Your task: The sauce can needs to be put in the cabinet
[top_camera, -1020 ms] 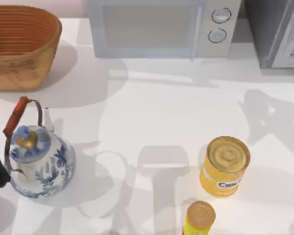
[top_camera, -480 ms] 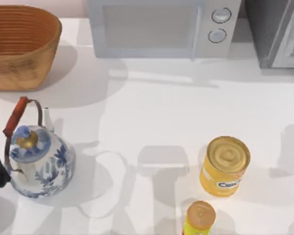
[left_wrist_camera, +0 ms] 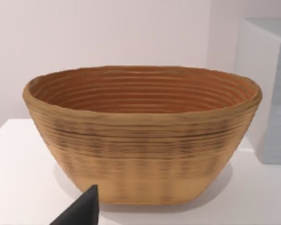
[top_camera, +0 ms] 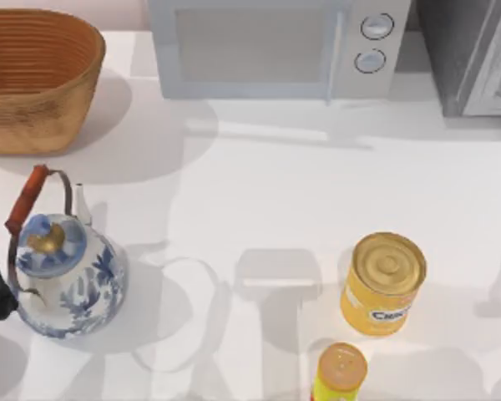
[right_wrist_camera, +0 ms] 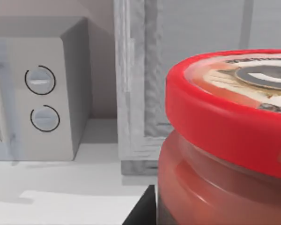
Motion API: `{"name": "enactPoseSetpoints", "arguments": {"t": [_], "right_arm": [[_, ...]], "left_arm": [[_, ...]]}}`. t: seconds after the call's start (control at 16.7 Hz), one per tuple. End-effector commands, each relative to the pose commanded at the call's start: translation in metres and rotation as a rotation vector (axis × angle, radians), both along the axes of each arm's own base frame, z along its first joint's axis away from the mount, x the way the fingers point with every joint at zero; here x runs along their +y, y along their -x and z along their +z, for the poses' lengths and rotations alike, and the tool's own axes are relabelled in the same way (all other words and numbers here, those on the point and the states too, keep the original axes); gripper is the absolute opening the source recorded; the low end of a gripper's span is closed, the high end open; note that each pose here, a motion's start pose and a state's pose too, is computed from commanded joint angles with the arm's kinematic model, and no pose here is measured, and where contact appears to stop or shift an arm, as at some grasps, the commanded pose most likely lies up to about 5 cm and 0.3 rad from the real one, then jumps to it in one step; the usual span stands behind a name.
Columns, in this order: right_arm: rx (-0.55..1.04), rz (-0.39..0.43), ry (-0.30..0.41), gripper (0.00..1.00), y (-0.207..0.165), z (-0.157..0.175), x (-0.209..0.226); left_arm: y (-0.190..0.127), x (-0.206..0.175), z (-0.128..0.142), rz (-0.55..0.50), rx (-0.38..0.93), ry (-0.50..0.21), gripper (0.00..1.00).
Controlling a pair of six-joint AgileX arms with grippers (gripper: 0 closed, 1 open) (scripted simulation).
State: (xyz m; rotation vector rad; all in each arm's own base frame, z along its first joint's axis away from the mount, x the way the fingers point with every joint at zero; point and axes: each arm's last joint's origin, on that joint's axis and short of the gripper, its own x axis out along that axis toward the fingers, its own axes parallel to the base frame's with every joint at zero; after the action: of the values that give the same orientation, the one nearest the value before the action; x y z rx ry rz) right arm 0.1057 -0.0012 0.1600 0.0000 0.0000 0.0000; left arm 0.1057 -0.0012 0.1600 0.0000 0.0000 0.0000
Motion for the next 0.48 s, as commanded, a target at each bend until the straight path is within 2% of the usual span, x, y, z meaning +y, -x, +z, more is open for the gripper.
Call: {"name": "enactPoseSetpoints", "arguments": {"t": [0.3, 0.48], "right_arm": [[0.006, 0.004, -0.002, 0.00, 0.000, 0.006, 0.001], [0.003, -0.004, -0.002, 0.00, 0.001, 0.035, 0.001]], "left_arm": [[0.000, 0.000, 0.000, 0.000, 0.000, 0.000, 1.00], [0.000, 0.000, 0.000, 0.000, 0.000, 0.000, 1.00]]}}
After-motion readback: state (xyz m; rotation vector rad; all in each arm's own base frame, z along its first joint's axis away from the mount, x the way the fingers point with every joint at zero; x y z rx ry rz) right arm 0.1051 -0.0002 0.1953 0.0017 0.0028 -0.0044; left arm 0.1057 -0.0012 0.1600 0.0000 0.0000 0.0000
